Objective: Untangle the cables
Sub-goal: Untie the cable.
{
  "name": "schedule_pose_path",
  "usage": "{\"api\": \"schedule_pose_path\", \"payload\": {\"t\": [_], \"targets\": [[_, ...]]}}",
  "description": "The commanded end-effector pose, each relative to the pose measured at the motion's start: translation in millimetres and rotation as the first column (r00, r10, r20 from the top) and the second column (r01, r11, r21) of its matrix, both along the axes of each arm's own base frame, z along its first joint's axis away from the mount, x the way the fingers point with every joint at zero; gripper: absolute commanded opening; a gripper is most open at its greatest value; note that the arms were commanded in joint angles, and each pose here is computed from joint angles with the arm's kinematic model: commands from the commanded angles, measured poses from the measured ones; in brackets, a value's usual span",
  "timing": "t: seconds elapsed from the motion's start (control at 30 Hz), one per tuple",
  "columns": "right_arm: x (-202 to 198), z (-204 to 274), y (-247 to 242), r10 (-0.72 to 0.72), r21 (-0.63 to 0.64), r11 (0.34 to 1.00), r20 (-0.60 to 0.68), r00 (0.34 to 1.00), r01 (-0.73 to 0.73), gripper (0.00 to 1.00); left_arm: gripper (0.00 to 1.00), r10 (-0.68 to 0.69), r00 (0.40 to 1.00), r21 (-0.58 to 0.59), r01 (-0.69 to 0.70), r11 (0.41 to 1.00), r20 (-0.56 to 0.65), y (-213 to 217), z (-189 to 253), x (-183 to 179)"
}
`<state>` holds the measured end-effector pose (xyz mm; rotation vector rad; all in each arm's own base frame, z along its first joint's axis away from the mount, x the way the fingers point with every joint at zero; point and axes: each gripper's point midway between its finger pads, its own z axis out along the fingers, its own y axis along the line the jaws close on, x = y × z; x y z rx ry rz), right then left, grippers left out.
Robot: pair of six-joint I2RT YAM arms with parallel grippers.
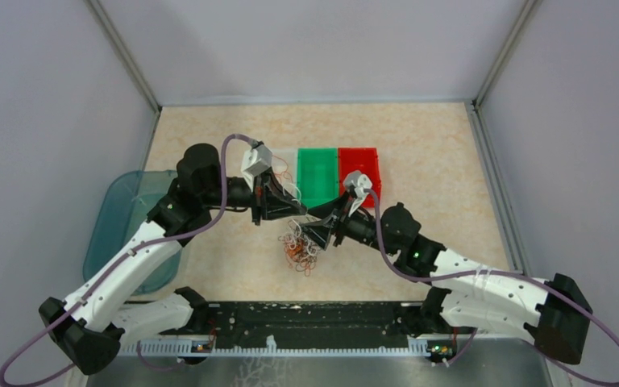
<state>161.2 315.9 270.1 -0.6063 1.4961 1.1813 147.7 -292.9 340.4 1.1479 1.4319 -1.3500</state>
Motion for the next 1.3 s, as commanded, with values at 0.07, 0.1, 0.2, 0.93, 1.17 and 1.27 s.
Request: {"api": "schedule_pose_path", "payload": {"t": [0.07,0.1,0.2,0.93,1.17,1.27], "targets": [[8.0,55.4,13.3,-0.029,0.148,0.989,0.082,0.996,0.016,0.59,0.0,0.009,0.999,-0.031,-0.008,0.999,0.033,-0.2,17.6,2.7],[11.9,56.6,14.3,-0.05,0.154,0.987,0.083,0.995,0.037,0.58,0.0,0.008,0.999,-0.032,-0.007,0.999,0.031,-0.3,17.9,2.2],[23.8,56.9,19.6,-0.112,0.139,0.986,0.104,0.988,0.097,0.54,0.0,0.012,1.0,-0.03,-0.012,0.999,0.014,-0.5,16.8,2.8],[35.3,-37.2,29.2,-0.134,-0.038,0.99,0.031,0.99,0.135,0.33,0.0,-0.016,0.997,-0.147,0.026,0.989,0.072,4.4,105.0,-12.9],[30.9,-63.5,24.9,-0.141,-0.058,0.988,-0.005,0.99,0.141,0.37,0.0,-0.014,0.991,-0.19,0.039,0.981,0.132,4.9,141.7,-14.3],[26.3,-77.8,26.4,-0.14,-0.08,0.987,-0.022,0.99,0.138,0.37,0.0,-0.004,0.984,-0.214,0.043,0.976,0.178,6.0,162.2,-14.4]]}}
